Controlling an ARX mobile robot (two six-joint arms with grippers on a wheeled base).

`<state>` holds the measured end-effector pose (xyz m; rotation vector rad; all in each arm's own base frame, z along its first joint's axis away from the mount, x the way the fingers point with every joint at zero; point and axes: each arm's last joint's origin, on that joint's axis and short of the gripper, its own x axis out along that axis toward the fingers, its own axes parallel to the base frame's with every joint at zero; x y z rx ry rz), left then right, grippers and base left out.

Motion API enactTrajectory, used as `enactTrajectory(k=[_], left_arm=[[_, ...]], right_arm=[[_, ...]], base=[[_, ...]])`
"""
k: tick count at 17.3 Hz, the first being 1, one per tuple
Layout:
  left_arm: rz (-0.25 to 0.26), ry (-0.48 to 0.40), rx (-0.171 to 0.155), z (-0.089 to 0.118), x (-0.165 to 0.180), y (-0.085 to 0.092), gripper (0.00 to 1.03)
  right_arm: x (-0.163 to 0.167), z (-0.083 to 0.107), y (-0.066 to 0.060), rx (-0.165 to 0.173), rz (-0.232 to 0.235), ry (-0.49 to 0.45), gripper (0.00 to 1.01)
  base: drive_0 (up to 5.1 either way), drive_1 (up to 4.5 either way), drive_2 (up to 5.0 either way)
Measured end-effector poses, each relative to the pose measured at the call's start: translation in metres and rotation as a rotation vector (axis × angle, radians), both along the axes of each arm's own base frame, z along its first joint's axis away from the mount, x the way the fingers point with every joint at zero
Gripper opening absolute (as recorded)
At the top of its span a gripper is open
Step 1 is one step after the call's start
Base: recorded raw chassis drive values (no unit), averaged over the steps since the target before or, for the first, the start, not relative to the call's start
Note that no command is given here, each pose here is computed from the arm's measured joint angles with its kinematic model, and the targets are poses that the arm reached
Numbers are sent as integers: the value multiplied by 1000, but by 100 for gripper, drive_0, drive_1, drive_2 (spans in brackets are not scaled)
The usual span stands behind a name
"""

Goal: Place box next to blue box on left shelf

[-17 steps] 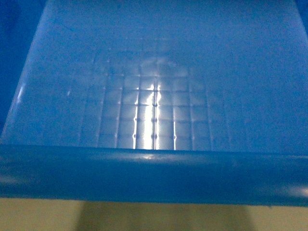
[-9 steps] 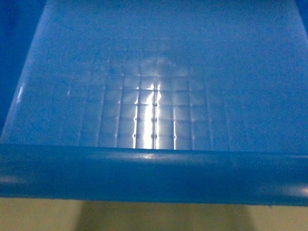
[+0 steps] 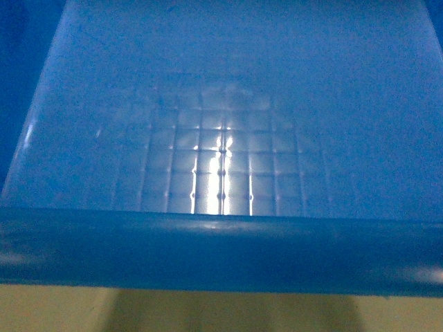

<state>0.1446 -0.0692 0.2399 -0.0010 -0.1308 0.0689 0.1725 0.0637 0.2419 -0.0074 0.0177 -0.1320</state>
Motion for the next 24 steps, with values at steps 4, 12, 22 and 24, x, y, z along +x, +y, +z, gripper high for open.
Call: enactTrajectory(k=[4, 12, 22, 24], left_arm=[[0, 0, 0, 0, 0, 0, 11], [-2, 1, 0, 0, 0, 0, 11], [-2, 3, 2, 0, 0, 0, 11], [-2, 4, 2, -1, 1, 0, 11]], right_arm=[[0, 0, 0, -1, 2, 2, 20], [0, 0, 0, 0, -1, 0, 20], [0, -1, 0, -2, 1, 4, 20], [0, -1, 0, -1, 0, 3, 20]], base=[[320, 181, -489], [124, 346, -419], [10, 410, -390], [0, 0, 0]])
